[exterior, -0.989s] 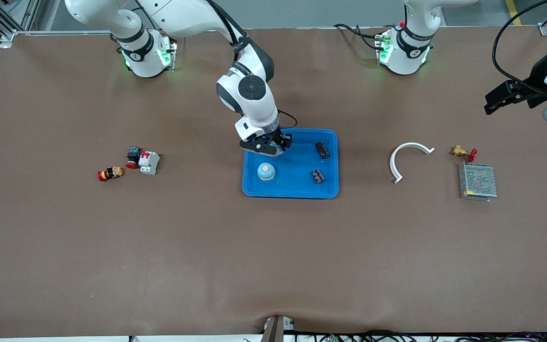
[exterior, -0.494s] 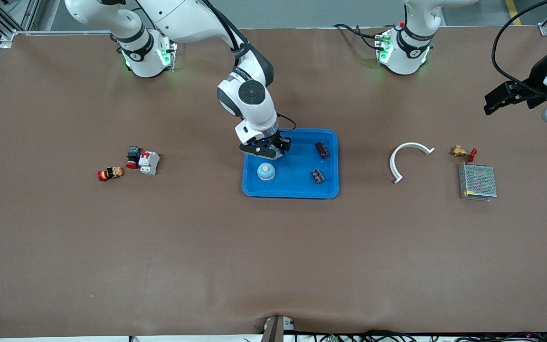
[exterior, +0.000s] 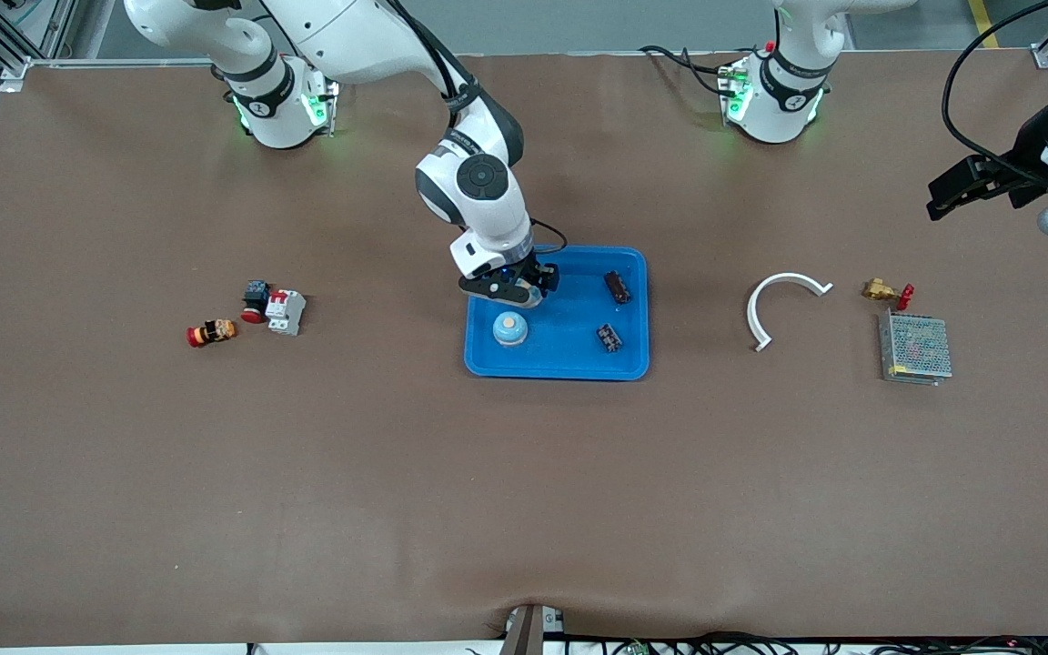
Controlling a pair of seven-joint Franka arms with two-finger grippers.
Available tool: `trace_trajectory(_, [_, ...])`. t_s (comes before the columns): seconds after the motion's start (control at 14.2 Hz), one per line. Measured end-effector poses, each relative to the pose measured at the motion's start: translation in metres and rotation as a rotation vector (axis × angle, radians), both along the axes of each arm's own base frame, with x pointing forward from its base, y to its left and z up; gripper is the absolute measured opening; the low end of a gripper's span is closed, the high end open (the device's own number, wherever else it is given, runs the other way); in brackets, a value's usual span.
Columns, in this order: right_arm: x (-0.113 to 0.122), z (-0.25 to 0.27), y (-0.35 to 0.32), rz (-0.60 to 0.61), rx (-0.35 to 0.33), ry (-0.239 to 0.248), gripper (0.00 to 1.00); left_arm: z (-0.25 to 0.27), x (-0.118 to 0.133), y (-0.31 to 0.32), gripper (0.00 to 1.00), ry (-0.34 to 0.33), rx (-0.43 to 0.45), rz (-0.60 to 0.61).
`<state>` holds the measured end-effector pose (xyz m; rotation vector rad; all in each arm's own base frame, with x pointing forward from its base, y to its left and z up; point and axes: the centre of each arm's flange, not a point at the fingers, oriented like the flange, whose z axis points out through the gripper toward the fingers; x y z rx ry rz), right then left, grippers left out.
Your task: Place electrolytic capacitor and blue bell in tray
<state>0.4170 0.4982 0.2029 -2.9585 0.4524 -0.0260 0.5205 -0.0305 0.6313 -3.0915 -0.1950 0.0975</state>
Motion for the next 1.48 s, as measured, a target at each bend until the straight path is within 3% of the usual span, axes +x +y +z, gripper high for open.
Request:
trace_trajectory(0.07, [0.0,0.001,0.0,0.004,-0.001,-0.004,0.99,0.0,0.0,0.0,1.0,0.0,0.0,0.0])
trace_trajectory(0.57, [0.004,0.026,0.004,0.02,-0.017,-0.006,1.0,0.0,0.0,0.0,1.0,0.0,0.0,0.0])
trace_trajectory(1.13, [-0.01,0.211,-0.038,0.071,-0.128,0.065,1.0,-0.001,0.0,-0.003,1.0,0.002,0.0,-0.007])
trace_trajectory(1.48, [0.007,0.316,-0.138,0.181,-0.159,0.087,1.0,-0.001,0.0,-0.004,1.0,0.002,0.0,-0.008])
